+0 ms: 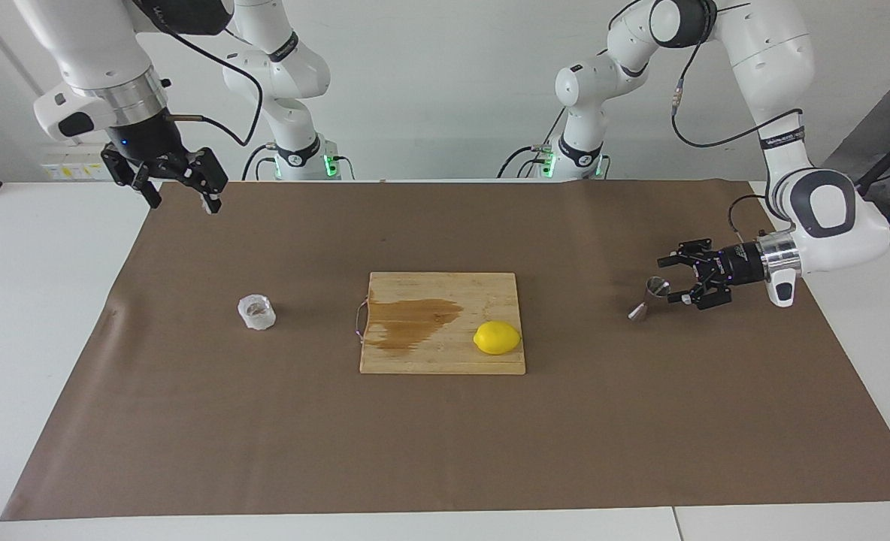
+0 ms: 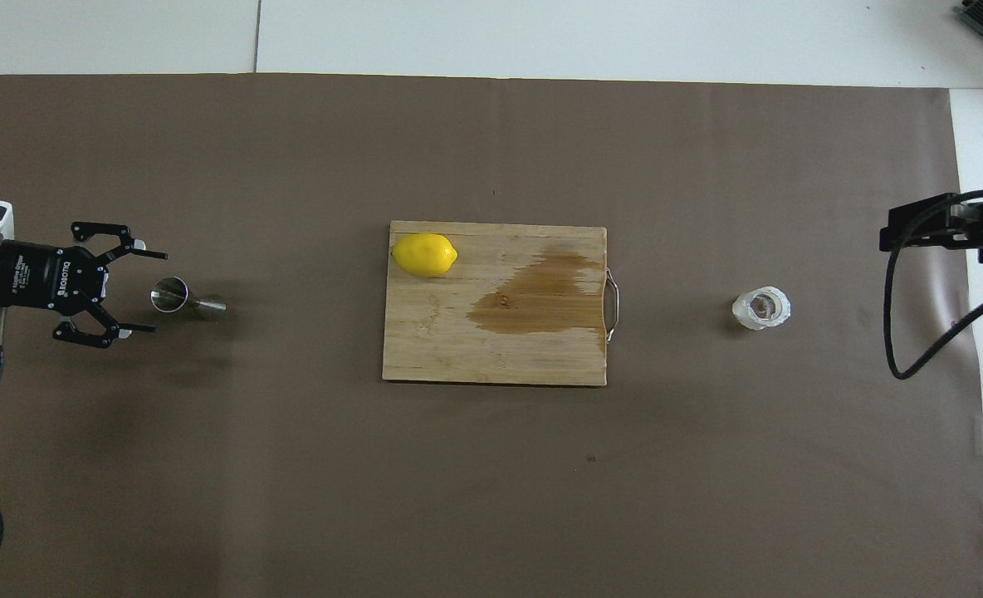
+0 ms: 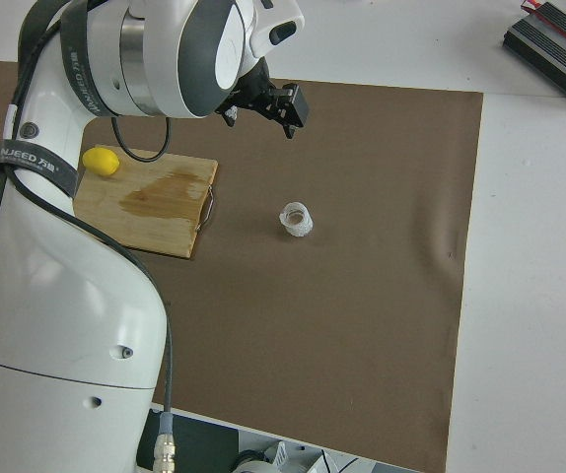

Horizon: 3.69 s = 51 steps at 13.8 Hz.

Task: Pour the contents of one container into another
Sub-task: 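Open the left gripper and position it around the metal jigger, then close the left gripper on the metal jigger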

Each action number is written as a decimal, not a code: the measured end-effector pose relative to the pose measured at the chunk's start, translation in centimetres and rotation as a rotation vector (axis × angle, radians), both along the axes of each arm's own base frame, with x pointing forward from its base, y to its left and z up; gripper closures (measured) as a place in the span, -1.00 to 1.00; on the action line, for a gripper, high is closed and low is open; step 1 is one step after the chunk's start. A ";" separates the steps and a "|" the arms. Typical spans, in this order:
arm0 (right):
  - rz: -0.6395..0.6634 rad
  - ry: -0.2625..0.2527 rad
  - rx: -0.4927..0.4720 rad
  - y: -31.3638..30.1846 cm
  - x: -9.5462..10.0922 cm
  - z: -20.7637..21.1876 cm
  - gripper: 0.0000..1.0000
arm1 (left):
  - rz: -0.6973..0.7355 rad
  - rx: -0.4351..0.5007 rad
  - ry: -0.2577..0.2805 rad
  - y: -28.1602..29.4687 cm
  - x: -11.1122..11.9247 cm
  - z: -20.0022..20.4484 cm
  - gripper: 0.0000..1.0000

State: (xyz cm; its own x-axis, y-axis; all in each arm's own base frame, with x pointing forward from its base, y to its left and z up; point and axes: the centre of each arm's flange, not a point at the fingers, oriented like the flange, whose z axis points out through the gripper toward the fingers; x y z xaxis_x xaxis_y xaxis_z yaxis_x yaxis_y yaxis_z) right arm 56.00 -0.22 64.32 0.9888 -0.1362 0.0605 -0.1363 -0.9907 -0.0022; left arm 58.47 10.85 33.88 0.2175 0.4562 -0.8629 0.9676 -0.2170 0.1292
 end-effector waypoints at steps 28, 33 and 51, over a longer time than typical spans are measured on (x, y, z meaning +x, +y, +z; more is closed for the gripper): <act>0.000 0.015 0.000 0.0 0.0 -0.7 -1.00 | 0.049 -0.005 0.046 -0.3 -0.8 -2.9 -0.33; 0.000 0.016 0.000 0.0 0.0 -0.8 -1.00 | 0.058 -0.003 0.063 -0.3 -0.8 -2.9 -0.09; 0.000 0.016 0.000 0.0 0.0 -0.8 -1.00 | 0.003 -0.109 0.150 -5.7 -0.2 -0.5 -0.02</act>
State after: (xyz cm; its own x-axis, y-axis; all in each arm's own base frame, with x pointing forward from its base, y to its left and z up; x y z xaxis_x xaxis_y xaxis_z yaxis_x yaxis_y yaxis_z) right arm 55.98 -0.19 63.56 0.9898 -0.1358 0.0442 -0.1359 -0.9907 0.0000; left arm 58.27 5.15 33.36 0.0813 0.3585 -0.9300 0.9783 -0.2071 0.0057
